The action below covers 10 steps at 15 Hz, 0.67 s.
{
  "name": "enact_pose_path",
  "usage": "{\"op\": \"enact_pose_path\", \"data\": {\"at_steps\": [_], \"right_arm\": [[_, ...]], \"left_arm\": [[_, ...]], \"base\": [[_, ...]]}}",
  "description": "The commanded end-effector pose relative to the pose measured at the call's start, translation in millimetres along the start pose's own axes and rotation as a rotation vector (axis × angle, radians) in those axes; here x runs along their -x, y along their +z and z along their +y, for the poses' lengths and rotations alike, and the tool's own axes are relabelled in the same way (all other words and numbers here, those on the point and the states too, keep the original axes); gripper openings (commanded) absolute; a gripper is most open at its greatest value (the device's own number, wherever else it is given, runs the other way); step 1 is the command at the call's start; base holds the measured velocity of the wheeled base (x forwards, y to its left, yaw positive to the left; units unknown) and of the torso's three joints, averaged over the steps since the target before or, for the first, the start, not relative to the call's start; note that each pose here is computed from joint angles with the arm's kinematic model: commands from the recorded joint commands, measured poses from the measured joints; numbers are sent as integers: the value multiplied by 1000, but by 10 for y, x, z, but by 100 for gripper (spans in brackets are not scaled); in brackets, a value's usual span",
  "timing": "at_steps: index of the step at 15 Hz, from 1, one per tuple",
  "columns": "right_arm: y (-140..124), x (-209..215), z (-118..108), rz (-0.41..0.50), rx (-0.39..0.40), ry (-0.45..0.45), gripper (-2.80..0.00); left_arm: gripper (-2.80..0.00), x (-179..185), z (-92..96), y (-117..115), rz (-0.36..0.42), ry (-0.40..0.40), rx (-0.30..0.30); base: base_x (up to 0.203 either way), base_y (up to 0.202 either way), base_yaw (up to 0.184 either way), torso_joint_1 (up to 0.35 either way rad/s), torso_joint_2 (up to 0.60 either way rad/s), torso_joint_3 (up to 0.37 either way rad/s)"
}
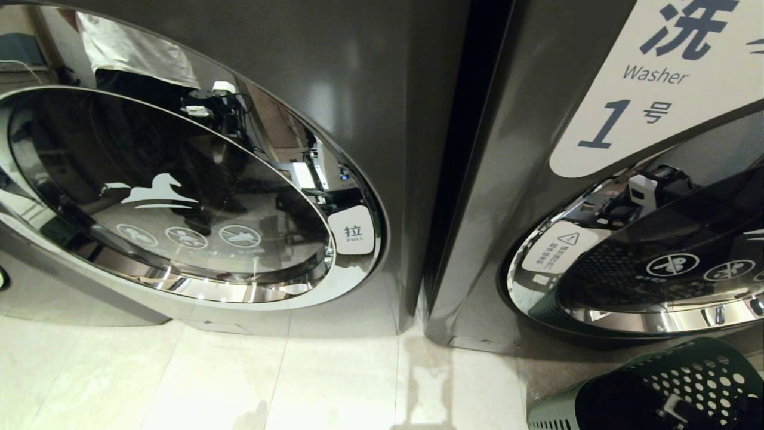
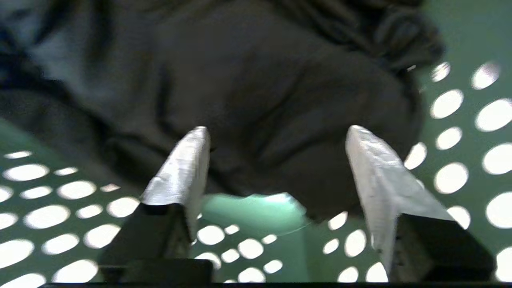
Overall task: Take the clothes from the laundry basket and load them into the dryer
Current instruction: Take the clothes out of the basket
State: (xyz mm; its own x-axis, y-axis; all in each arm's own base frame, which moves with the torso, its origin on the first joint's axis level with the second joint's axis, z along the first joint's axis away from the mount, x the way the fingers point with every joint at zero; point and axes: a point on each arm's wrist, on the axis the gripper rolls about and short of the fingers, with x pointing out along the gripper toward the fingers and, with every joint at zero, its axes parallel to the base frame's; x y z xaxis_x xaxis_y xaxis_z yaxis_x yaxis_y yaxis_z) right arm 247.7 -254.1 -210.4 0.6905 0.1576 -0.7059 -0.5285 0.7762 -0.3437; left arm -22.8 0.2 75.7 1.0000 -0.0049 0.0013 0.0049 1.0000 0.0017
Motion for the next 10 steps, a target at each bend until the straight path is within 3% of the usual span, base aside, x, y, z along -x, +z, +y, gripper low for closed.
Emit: {"op": "enact_pose_path", "data": {"at_steps": [1, 5, 10], "right_arm": [[-24, -110, -3, -13, 34, -12, 0], [-37, -320, -35, -45, 98, -49, 0], [-96, -480, -92, -74, 83, -61, 0]], "left_arm": [[-280, 1, 0, 3, -2, 0, 0], [-280, 1, 0, 3, -2, 0, 0], [-280, 0, 0, 1, -1, 0, 0]], "base": [[0, 0, 0, 0, 0, 0], [0, 0, 0, 0, 0, 0], [0, 0, 0, 0, 0, 0]]}}
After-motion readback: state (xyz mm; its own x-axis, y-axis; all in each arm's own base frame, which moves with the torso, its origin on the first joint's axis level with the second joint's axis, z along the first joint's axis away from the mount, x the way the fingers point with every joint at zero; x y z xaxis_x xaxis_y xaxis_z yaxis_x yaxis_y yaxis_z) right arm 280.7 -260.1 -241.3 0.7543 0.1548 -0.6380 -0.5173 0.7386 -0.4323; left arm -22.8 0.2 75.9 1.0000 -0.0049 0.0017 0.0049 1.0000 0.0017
